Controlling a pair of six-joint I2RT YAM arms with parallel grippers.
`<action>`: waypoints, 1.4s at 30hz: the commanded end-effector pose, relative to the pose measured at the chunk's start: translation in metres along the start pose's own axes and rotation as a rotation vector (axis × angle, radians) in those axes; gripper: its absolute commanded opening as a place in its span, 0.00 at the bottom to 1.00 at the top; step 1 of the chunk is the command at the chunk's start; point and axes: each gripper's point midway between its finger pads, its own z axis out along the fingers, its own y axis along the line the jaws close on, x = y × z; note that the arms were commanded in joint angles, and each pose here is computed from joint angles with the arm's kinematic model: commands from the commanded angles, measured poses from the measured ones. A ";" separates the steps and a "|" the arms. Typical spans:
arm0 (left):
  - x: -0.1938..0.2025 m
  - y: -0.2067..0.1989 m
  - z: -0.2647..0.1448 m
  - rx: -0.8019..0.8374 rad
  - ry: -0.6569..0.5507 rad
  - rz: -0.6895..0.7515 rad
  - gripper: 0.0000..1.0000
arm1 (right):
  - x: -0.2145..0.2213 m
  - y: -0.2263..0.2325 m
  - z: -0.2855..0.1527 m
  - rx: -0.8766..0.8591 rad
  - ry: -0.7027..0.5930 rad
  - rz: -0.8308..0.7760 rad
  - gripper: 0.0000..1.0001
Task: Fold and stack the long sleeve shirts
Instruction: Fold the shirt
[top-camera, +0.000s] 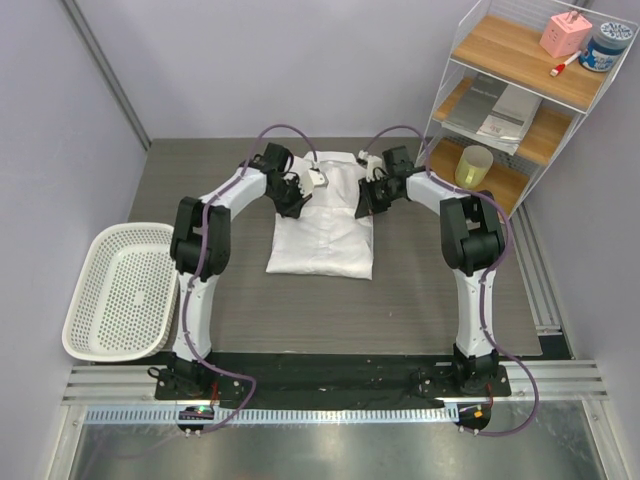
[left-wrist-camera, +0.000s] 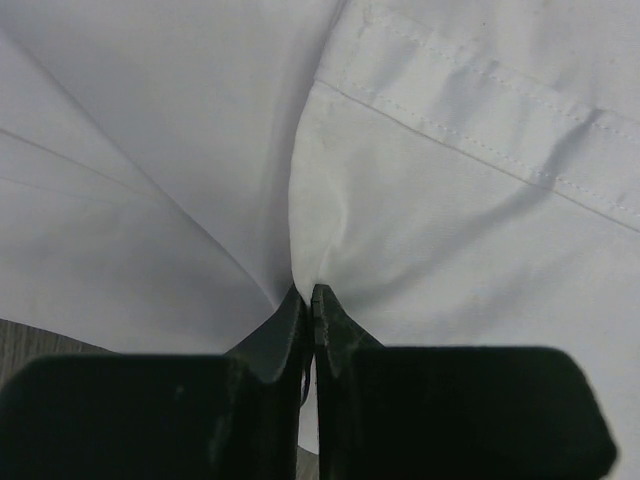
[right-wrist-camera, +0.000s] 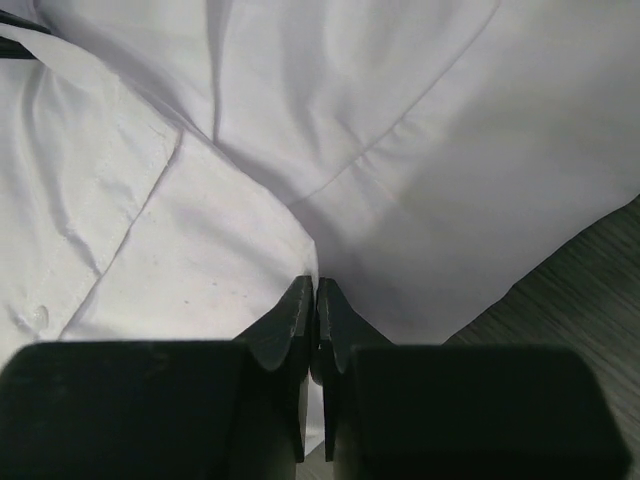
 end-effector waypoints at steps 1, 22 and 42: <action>-0.010 0.012 -0.005 -0.042 -0.021 0.004 0.07 | -0.030 0.004 -0.017 0.024 -0.052 -0.022 0.18; -0.066 -0.109 -0.158 0.250 -0.522 -0.706 1.00 | -0.028 0.165 -0.135 -0.428 -0.225 0.320 1.00; -0.010 -0.168 -0.047 0.470 -0.411 -1.094 1.00 | 0.095 0.182 -0.037 -0.486 0.004 0.504 1.00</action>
